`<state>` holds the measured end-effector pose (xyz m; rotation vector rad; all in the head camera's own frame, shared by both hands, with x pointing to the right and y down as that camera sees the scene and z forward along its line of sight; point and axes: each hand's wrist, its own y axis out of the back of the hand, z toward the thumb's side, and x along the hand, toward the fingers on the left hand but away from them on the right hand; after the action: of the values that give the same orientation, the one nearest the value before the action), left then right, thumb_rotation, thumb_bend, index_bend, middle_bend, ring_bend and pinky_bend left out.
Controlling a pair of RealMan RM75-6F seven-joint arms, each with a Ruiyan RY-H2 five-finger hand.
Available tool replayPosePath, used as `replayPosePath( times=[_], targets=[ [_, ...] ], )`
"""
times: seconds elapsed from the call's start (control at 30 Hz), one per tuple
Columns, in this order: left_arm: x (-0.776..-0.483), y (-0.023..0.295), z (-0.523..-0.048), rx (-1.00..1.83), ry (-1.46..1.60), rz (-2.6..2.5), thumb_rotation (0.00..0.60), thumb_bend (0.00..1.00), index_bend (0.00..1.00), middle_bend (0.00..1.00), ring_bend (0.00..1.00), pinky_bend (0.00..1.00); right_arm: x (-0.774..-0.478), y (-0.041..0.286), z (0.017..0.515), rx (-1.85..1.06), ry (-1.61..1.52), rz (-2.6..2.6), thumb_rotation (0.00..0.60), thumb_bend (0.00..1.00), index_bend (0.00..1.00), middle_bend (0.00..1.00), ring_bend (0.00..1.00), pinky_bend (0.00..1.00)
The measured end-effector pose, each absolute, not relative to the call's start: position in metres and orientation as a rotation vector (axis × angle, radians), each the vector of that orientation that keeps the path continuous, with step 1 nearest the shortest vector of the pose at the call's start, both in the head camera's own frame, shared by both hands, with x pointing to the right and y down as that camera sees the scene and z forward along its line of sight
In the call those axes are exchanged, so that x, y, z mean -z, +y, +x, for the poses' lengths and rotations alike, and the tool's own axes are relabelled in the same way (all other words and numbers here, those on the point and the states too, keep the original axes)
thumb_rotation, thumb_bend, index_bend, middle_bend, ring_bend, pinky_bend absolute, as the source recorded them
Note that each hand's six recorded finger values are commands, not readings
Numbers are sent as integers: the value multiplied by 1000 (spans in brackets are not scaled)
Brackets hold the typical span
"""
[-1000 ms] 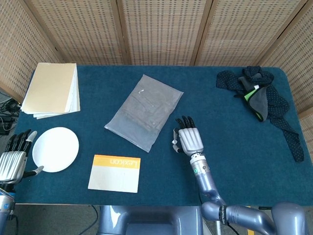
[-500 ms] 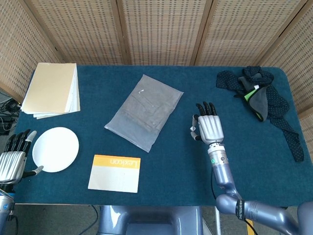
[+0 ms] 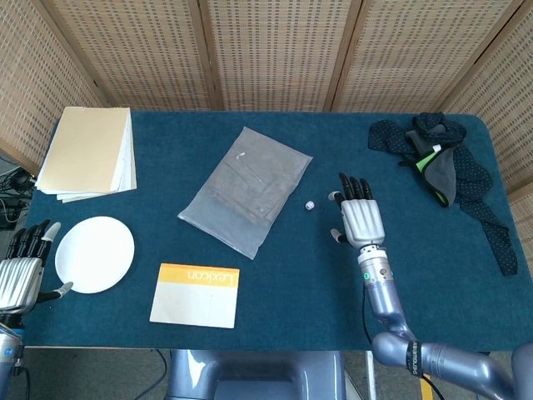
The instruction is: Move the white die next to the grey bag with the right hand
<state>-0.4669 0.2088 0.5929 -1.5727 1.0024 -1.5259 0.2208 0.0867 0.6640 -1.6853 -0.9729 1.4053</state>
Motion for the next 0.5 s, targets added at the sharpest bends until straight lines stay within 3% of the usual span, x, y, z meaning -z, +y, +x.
replayPosePath(
  times=[0.33,0.5],
  targets=[
    [-589,209,-468,1517,1014,-1567,600,0,0,0,0,0,-662,98,236,-1414,-972,-1675,600,364,269,0,0,0],
    [-588,210,-468,1515,1010,-1563,600,0,0,0,0,0,-659,114,252,-1405,-965,-1671,600,339,199,0,0,0]
  ],
)
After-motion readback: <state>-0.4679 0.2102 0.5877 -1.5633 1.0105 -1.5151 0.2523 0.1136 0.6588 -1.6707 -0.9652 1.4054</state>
